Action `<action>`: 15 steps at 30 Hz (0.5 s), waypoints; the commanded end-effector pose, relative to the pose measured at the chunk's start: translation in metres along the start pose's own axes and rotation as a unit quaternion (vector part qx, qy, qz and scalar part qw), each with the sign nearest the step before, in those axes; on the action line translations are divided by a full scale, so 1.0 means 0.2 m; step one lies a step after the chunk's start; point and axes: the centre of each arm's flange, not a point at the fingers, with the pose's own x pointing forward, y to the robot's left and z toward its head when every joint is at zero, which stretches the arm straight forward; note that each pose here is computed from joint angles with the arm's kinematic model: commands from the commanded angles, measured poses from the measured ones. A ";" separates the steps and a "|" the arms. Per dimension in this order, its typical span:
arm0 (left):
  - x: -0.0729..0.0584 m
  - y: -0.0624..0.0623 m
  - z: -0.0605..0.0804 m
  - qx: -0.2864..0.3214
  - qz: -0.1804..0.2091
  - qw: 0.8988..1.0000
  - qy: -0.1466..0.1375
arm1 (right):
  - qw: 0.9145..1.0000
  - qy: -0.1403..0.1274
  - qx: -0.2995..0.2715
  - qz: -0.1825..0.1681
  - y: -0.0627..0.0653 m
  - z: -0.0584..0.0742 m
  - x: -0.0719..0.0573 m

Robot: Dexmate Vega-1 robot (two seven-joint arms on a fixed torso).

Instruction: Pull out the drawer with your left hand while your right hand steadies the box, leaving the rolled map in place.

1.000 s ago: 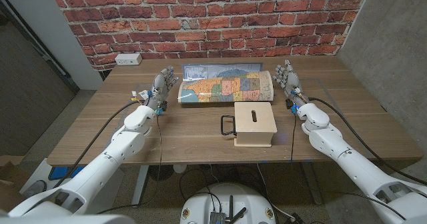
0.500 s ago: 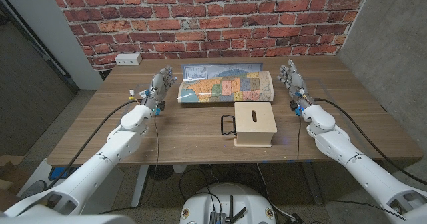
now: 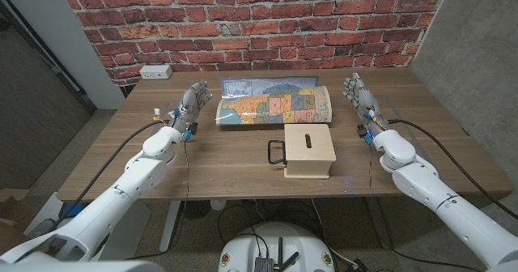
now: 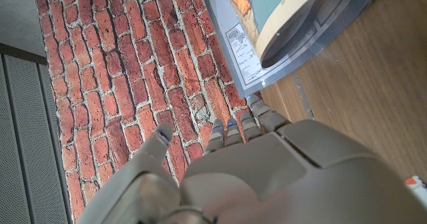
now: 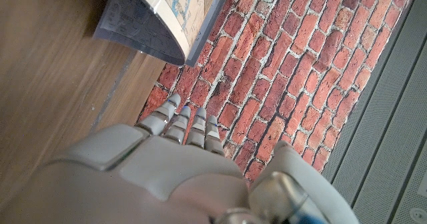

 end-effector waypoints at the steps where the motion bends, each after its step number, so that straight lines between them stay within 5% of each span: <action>1: -0.03 0.01 0.02 0.015 -0.010 1.000 0.001 | 0.995 -0.017 -0.096 0.000 0.02 0.12 -0.13; 15: -0.08 0.04 0.06 0.022 0.003 1.000 -0.003 | 0.985 -0.039 -0.166 0.016 0.04 0.23 -0.28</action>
